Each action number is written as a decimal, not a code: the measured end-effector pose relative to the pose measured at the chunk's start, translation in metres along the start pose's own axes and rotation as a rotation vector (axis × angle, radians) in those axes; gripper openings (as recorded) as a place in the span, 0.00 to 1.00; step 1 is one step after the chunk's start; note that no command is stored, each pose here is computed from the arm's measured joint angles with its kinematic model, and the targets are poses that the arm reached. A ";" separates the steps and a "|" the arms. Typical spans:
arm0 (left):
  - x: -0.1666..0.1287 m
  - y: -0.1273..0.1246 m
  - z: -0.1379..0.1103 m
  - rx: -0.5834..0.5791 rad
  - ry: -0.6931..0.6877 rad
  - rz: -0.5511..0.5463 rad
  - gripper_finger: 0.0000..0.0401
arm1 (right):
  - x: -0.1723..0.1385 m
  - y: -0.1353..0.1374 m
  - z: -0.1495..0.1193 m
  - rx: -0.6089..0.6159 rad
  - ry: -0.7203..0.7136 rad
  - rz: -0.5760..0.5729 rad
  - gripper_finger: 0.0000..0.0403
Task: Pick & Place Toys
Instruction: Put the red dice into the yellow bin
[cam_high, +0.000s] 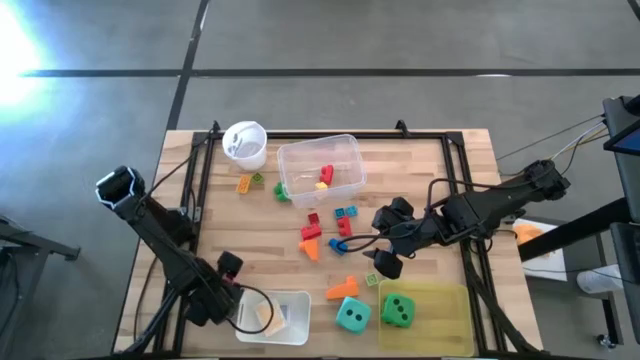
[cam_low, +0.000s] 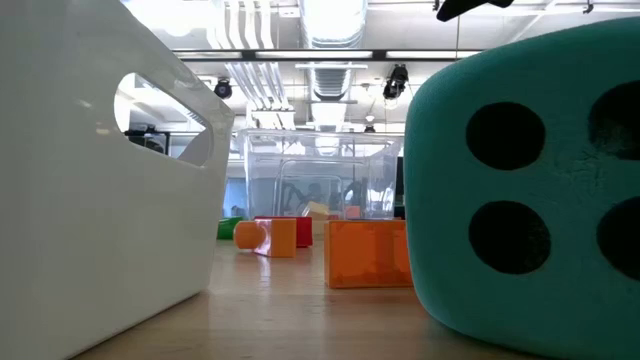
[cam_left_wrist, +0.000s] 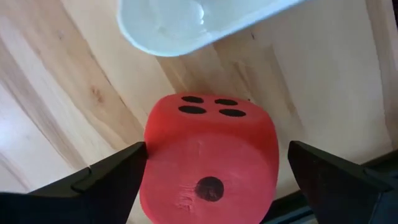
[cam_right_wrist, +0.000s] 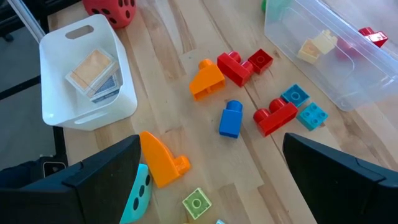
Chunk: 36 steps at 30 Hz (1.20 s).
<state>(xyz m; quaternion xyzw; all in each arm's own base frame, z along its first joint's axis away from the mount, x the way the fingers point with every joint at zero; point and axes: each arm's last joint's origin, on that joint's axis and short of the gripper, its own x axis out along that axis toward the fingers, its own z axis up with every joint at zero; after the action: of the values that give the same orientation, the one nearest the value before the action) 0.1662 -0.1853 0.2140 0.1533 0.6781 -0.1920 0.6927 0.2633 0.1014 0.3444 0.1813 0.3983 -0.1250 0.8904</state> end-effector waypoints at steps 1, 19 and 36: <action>0.001 -0.001 -0.001 0.019 -0.001 0.001 0.97 | 0.000 0.000 0.000 0.000 0.000 0.000 0.96; 0.011 0.001 -0.006 0.081 0.000 0.062 0.97 | 0.000 0.000 0.000 -0.007 0.001 0.000 0.96; 0.012 0.001 -0.004 -0.122 -0.024 0.067 0.97 | 0.000 0.000 0.000 -0.007 0.001 0.000 0.96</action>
<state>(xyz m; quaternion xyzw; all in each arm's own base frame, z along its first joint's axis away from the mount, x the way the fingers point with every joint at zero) 0.1627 -0.1833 0.2019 0.1310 0.6745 -0.1292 0.7150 0.2632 0.1016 0.3443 0.1784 0.3990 -0.1234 0.8909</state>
